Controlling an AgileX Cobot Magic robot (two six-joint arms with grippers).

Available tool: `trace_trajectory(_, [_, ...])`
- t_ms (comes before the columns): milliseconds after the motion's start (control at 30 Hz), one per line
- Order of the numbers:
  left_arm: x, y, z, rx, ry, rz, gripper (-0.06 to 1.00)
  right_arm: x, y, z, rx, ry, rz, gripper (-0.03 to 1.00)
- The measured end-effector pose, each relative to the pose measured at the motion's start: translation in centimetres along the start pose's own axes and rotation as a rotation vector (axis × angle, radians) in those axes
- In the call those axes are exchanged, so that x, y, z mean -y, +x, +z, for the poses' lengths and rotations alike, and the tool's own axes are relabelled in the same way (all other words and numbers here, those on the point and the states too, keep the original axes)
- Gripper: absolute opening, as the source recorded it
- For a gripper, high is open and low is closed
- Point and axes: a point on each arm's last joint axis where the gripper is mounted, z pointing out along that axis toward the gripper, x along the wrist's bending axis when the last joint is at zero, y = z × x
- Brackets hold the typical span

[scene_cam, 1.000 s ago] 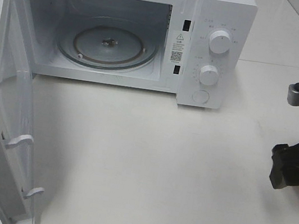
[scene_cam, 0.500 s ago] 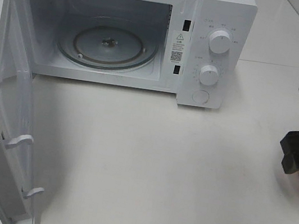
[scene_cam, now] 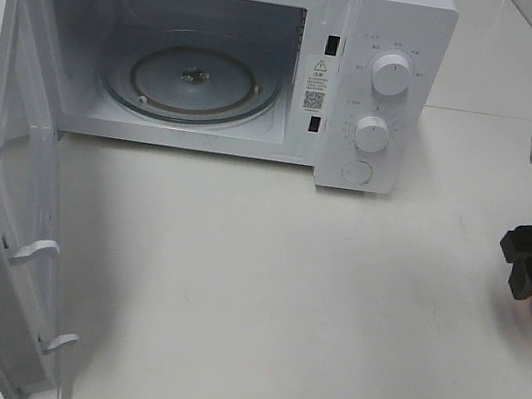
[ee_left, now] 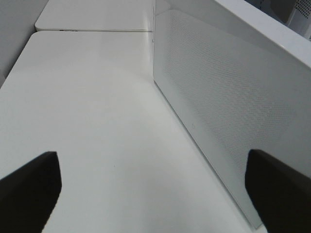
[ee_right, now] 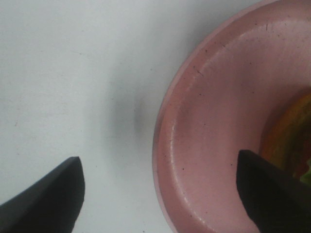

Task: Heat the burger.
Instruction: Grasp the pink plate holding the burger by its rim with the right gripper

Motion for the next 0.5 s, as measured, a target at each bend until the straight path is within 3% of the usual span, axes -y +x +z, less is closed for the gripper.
trace_trajectory(500, [0.0, 0.0, 0.0, 0.000, 0.000, 0.000, 0.97, -0.2, 0.2, 3.1, -0.011, 0.067, -0.005, 0.77])
